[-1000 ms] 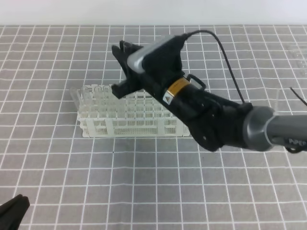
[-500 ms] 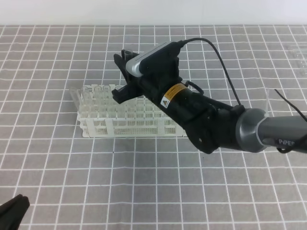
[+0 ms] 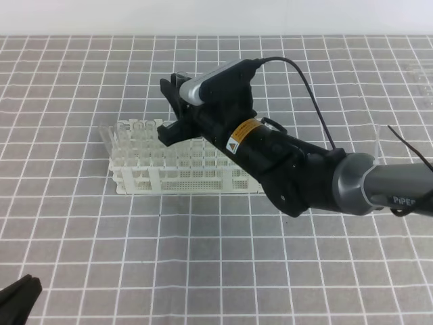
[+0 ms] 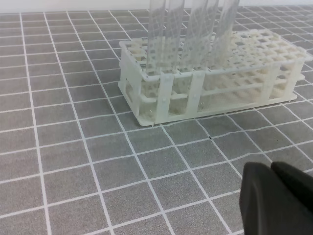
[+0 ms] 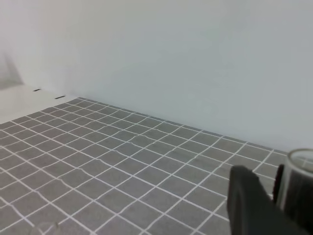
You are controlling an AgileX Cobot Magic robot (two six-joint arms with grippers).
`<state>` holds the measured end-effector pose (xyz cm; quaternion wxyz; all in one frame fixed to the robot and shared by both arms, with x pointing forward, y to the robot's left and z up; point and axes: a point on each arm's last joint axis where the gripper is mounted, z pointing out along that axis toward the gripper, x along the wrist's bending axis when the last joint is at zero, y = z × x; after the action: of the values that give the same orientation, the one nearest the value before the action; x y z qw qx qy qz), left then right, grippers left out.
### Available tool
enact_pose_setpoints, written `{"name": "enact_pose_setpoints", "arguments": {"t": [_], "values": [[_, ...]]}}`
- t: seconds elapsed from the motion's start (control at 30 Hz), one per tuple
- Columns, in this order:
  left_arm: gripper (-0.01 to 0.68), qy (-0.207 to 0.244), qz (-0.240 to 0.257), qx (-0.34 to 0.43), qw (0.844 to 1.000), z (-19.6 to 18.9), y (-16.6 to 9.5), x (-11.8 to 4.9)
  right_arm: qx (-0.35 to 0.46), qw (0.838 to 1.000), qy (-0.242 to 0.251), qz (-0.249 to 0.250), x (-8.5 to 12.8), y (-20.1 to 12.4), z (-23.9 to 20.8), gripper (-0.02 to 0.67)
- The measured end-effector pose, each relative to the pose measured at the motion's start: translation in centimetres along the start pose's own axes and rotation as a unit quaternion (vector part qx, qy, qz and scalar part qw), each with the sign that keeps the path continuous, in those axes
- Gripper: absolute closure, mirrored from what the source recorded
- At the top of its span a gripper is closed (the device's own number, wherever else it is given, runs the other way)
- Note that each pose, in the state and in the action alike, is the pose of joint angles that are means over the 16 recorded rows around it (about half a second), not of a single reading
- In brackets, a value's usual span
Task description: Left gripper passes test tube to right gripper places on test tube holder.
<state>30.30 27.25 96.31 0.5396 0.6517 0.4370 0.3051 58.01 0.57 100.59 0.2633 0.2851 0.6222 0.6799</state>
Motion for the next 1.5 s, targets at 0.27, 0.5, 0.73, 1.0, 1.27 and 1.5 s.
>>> {"name": "enact_pose_setpoints", "arguments": {"t": [0.27, 0.5, 0.73, 1.0, 1.27, 1.5], "values": [[0.673, 0.0, 0.0, 0.0, 1.0, 0.0, 0.0, 0.0, 0.004, 1.0, 0.002, 0.008, 0.1, 0.4, -0.1, 0.64], [0.673, 0.0, 0.0, 0.0, 1.0, 0.0, 0.0, 0.0, 0.009, 1.0, 0.001, 0.008, 0.1, 1.0, -0.3, 0.64], [0.673, 0.0, 0.0, 0.001, 1.0, 0.0, 0.0, 0.0, 0.017, 1.0, 0.0, 0.008, 0.1, 1.0, -0.3, 0.64], [0.673, 0.0, -0.001, 0.0, 1.0, 0.0, 0.0, 0.0, 0.021, 1.0, 0.004, 0.012, 0.2, 0.5, -0.2, 0.64], [0.673, 0.0, -0.002, -0.003, 1.0, 0.0, 0.2, 0.0, 0.024, 1.0, 0.014, 0.013, 0.4, 0.6, -0.3, 0.64], [0.673, 0.0, -0.002, -0.002, 1.0, 0.0, 0.1, 0.0, 0.032, 0.999, 0.017, 0.01, 0.5, 0.6, -0.3, 0.64]]}}
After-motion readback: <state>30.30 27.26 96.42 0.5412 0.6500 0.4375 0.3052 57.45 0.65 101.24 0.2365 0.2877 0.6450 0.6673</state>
